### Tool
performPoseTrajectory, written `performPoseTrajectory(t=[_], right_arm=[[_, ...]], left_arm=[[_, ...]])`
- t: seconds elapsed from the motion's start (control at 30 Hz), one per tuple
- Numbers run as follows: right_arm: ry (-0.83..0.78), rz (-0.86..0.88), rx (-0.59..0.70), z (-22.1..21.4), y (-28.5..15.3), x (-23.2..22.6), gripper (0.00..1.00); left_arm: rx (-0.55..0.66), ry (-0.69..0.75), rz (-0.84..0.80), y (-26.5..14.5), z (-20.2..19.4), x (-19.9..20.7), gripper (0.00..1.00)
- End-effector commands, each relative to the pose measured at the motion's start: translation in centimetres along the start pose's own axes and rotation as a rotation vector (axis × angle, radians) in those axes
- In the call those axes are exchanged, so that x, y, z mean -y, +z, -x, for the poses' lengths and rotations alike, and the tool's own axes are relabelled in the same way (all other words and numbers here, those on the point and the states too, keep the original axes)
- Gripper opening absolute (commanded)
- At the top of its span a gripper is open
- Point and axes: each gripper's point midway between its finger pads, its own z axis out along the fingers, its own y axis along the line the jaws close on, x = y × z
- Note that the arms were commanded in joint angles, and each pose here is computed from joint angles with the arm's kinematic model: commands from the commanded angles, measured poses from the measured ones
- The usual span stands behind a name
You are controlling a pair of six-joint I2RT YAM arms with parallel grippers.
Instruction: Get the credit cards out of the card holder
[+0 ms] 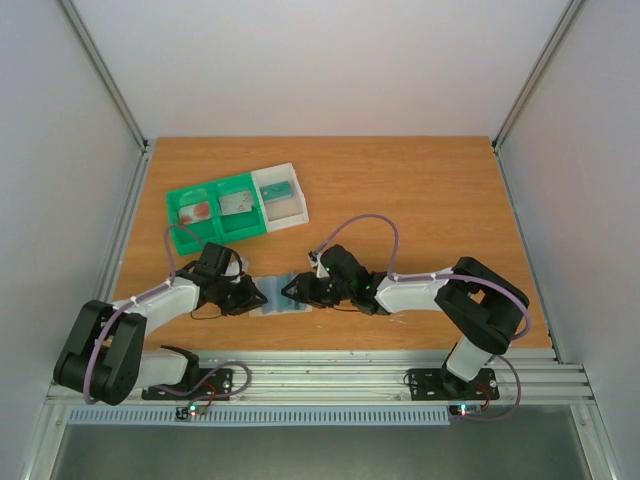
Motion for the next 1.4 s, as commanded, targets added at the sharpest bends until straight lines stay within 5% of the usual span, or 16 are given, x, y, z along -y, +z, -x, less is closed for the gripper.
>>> performPoseTrajectory(t=[0.0, 0.4, 0.77, 1.17, 1.37], right_arm=[[-0.029, 0.087, 0.006, 0.4, -0.1, -2.2, 0.47], [-0.031, 0.117, -0.012, 0.6, 1.0, -3.4, 0.49], [-0.039, 0.14, -0.022, 1.2, 2.1, -4.3, 0.51], [-0.054, 0.183, -0.027, 2.1, 3.7, -5.3, 0.54], [-0.066, 0.217, -0.018, 2.9, 4.6, -6.4, 0.56]], left_arm=[[0.005, 0.008, -0.002, 0.2, 0.1, 0.0, 0.17], [0.088, -0.035, 0.078, -2.0, 0.9, -0.1, 0.19], [0.22, -0.064, 0.136, -5.2, 3.0, 0.6, 0.41], [0.286, -0.143, 0.122, -7.7, 4.8, -0.3, 0.54], [0.263, -0.157, 0.162, -6.7, 5.0, -1.5, 0.5]])
